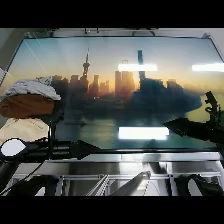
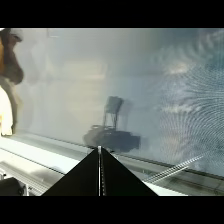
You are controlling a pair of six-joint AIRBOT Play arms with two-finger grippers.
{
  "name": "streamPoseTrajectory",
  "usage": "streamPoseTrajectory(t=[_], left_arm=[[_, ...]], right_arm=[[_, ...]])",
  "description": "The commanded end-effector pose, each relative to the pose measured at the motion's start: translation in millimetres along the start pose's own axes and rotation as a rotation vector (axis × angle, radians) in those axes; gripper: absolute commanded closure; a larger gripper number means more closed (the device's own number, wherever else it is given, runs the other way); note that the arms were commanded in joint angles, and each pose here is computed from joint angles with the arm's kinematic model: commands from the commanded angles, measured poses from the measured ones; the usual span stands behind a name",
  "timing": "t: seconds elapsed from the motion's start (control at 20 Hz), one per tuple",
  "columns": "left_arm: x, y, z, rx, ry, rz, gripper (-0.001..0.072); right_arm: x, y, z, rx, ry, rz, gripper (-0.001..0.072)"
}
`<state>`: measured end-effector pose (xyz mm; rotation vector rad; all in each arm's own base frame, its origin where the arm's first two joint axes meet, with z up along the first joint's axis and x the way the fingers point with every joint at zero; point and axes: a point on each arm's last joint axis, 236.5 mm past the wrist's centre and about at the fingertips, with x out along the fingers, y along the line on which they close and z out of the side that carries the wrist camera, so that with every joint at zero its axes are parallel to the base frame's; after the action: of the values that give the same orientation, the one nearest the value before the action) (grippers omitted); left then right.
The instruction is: Fold the shirts.
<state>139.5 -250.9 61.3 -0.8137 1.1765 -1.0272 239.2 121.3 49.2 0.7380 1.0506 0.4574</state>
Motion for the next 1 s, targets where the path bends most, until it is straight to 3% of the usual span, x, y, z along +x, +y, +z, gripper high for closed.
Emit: streamPoseTrajectory(t=[0.0, 0.25, 0.4, 0.5, 0.55, 0.7, 0.95], left_arm=[[0.1, 0.3, 0.0, 0.002, -0.001, 0.001, 0.0690], [-0.3, 0.7, 2.6, 0.008, -0.009, 0.008, 0.0702], [-22.3, 6.9, 49.1, 0.068, -0.138, 0.134, 0.0706], [-71.9, 18.7, 105.2, 0.132, -0.313, 0.315, 0.0274], [-108.6, 28.4, 133.7, 0.121, -0.417, 0.420, -0.0013], [-219.8, 68.3, 188.3, 0.055, -0.596, 0.679, -0.0013], [-317.8, 151.0, 259.1, -0.057, -0.577, 0.791, -0.0013]], right_arm=[[0.0, 0.2, -0.3, 0.000, 0.001, 0.000, 0.0694], [0.1, 0.2, -0.4, -0.001, 0.001, 0.000, 0.0694], [0.0, 0.2, -0.3, 0.000, 0.001, 0.000, 0.0694], [0.0, 0.2, -0.3, 0.000, 0.001, 0.000, 0.0694], [0.0, 0.2, -0.3, 0.000, 0.001, 0.000, 0.0694], [0.0, 0.2, -0.4, 0.000, 0.001, 0.000, 0.0694], [-1.1, -5.6, 22.0, 0.000, -0.094, -0.024, 0.0694]])
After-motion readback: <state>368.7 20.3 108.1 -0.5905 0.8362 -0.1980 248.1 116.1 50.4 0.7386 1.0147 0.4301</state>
